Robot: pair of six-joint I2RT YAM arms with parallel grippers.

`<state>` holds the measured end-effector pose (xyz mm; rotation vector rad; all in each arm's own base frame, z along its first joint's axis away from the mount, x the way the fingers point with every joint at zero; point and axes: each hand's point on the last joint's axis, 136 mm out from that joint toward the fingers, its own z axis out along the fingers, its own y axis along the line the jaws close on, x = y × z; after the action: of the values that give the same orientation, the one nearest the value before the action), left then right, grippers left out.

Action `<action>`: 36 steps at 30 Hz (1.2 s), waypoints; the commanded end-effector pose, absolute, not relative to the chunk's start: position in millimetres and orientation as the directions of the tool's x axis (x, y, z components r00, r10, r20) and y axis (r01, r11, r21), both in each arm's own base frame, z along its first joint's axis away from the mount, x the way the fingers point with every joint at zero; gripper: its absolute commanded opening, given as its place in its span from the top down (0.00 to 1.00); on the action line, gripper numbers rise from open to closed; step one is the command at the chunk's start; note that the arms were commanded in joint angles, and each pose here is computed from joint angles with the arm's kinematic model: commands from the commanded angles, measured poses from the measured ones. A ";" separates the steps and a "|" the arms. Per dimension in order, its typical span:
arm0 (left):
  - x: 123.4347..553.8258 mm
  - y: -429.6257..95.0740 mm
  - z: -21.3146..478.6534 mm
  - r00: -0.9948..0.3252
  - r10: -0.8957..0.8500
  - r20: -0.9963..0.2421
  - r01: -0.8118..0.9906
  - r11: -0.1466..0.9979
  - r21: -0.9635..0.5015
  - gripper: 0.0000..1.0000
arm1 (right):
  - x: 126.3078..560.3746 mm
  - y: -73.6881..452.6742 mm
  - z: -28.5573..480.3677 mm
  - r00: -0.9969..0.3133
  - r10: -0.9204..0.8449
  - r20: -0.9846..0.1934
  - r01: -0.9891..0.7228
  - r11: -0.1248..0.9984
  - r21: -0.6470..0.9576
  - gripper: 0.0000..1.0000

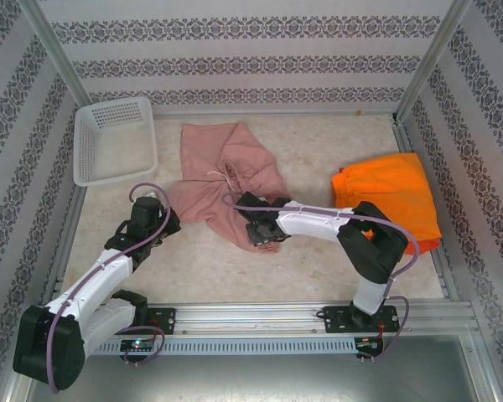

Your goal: Fold and stack the shorts

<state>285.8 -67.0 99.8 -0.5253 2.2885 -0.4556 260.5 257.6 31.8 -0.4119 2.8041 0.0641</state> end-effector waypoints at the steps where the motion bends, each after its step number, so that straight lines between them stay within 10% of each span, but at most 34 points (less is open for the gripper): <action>1: 290.7 -59.9 117.6 -0.623 -0.463 -0.631 -0.219 0.877 -0.427 1.00 | 274.0 237.3 67.2 -0.899 -0.221 -0.378 -0.247 0.969 0.022 0.87; 21: 279.8 -46.7 151.6 -0.607 -0.456 -0.651 -0.233 0.885 -0.404 1.00 | 295.0 108.3 105.2 -0.861 0.360 -0.360 0.175 0.873 0.455 1.00; 36: 507.5 -49.4 390.6 -0.428 -0.402 -0.809 -0.065 0.907 -0.416 1.00 | 493.1 149.8 335.2 -0.679 0.511 -0.526 -0.070 0.669 0.740 1.00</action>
<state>501.1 -67.9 337.5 -0.3671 2.0468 -0.4091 481.9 158.5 270.4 0.3226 2.2815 0.8617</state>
